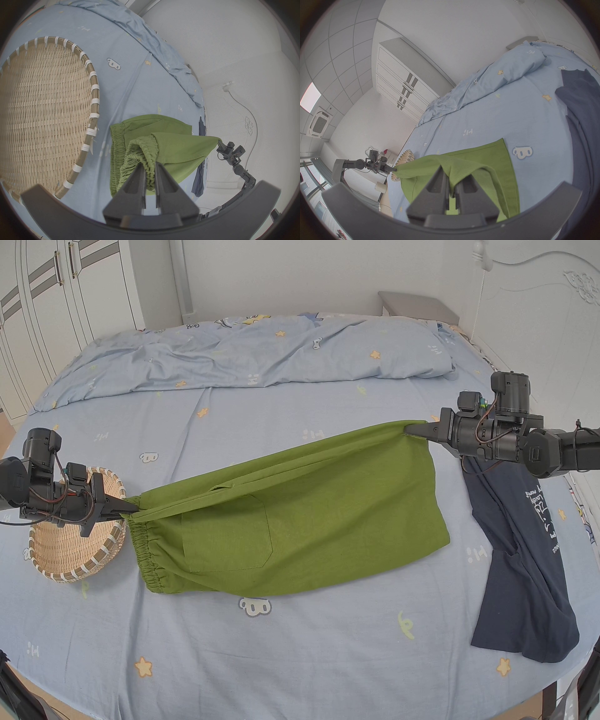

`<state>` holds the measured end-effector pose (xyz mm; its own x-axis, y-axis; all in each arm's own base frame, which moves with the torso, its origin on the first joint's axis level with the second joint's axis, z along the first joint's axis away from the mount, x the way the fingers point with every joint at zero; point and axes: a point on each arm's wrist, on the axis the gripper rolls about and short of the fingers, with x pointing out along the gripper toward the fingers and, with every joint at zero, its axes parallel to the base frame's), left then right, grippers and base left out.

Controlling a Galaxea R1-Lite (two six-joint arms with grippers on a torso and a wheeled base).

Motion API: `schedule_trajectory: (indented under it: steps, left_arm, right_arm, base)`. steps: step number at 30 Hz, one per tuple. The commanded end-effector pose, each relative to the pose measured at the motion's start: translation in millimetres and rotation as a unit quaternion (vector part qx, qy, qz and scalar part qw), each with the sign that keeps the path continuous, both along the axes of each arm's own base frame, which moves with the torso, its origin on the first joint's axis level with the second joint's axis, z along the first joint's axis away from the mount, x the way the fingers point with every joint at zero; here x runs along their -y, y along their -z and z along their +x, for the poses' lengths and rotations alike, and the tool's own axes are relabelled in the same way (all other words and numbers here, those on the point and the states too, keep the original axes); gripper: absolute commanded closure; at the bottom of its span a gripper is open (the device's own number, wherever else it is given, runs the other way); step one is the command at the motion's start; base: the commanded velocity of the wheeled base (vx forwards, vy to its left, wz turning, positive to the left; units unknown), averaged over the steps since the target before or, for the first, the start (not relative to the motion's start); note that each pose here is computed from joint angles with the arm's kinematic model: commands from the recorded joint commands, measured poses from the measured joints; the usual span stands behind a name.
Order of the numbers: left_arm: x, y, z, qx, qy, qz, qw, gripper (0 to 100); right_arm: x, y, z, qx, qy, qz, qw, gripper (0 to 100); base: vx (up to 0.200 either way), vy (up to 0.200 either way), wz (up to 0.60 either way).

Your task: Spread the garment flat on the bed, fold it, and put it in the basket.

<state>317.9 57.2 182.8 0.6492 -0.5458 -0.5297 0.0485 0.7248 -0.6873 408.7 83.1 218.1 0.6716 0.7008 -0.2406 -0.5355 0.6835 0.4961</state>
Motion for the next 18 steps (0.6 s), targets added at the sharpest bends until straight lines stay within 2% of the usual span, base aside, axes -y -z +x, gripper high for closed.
schedule_trajectory:
  steps: [1,18]
  left_arm:
    - [-2.8,3.6,2.8,-0.004,-0.003,0.0,1.0,100]
    - [-2.3,17.9,25.9,-0.014,0.006,-0.001,0.9999,100]
  right_arm:
    - [-2.6,13.1,13.2,-0.009,0.0,-0.002,1.0,100]
    - [-3.4,32.7,34.6,-0.016,0.005,-0.007,0.9998,100]
  base:
    - [0.0,0.0,0.0]
    - [0.0,0.0,0.0]
